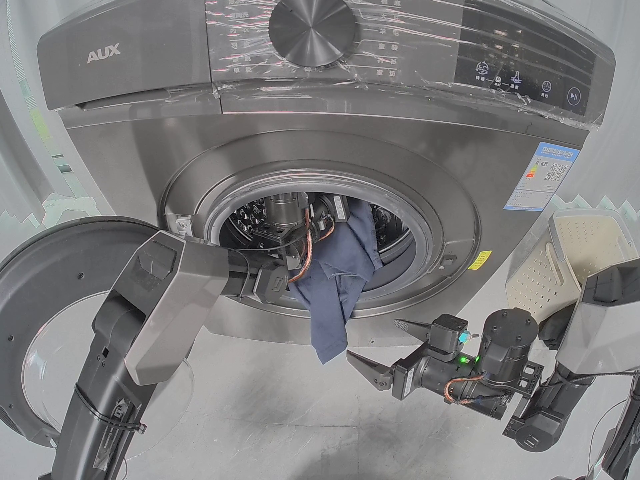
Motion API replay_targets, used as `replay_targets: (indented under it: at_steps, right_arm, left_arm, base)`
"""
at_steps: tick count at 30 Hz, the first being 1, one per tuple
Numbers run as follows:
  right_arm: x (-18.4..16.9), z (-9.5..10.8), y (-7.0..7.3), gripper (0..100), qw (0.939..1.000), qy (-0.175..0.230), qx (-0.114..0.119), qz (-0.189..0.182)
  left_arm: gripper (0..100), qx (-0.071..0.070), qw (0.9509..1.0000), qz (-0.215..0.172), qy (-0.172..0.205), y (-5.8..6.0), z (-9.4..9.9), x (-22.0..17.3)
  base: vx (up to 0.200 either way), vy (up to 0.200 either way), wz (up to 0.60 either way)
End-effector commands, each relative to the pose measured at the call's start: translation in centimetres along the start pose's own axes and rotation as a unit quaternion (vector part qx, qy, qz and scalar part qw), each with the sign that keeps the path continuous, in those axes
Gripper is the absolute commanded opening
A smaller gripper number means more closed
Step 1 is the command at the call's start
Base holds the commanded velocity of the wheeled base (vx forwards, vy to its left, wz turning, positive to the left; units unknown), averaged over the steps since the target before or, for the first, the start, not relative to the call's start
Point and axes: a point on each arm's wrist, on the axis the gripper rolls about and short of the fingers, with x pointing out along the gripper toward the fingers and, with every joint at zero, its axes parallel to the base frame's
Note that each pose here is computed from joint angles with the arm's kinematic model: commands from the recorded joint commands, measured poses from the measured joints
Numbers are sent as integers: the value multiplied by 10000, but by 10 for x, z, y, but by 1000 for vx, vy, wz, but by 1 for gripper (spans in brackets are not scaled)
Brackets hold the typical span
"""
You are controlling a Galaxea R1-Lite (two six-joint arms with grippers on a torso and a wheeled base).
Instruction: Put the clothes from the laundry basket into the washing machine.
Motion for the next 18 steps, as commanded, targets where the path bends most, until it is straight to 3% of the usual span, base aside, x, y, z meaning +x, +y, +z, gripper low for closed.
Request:
replay_targets:
  at_steps: [1, 2, 6, 7, 8, 12, 18]
  right_arm:
    - [0, 1, -1, 100, 10000, -22, 3, -23]
    - [0, 1, -2, 100, 10000, -22, 5, -23]
    - [0, 1, -2, 100, 10000, -23, 5, -31]
    - [0, 1, -1, 100, 10000, -21, 3, -15]
    - [0, 1, -1, 100, 10000, -20, 1, -8]
    - [0, 1, 1, 100, 10000, -17, 5, 15]
    - [0, 1, 1, 100, 10000, -16, 4, 22]
  left_arm:
    - [100, 46, 9995, 80, 306, 3, -12, -7]
    - [100, 124, 9974, 31, 713, 0, -11, -25]
    - [100, 236, 9876, -239, 1535, -10, -17, -60]
    - [100, 239, 9868, -252, 1584, -10, -18, -62]
    - [100, 285, 9829, -346, 1785, -14, -27, -70]
    - [100, 329, 9791, -414, 1964, -18, -41, -77]
    - [100, 445, 9745, -391, 2165, -14, -61, -76]
  base:
    - [0, 0, 0]
    - [0, 0, 0]
    - [0, 0, 0]
    - [0, 0, 0]
    - [0, 0, 0]
    - [0, 0, 0]
    - [0, 0, 0]
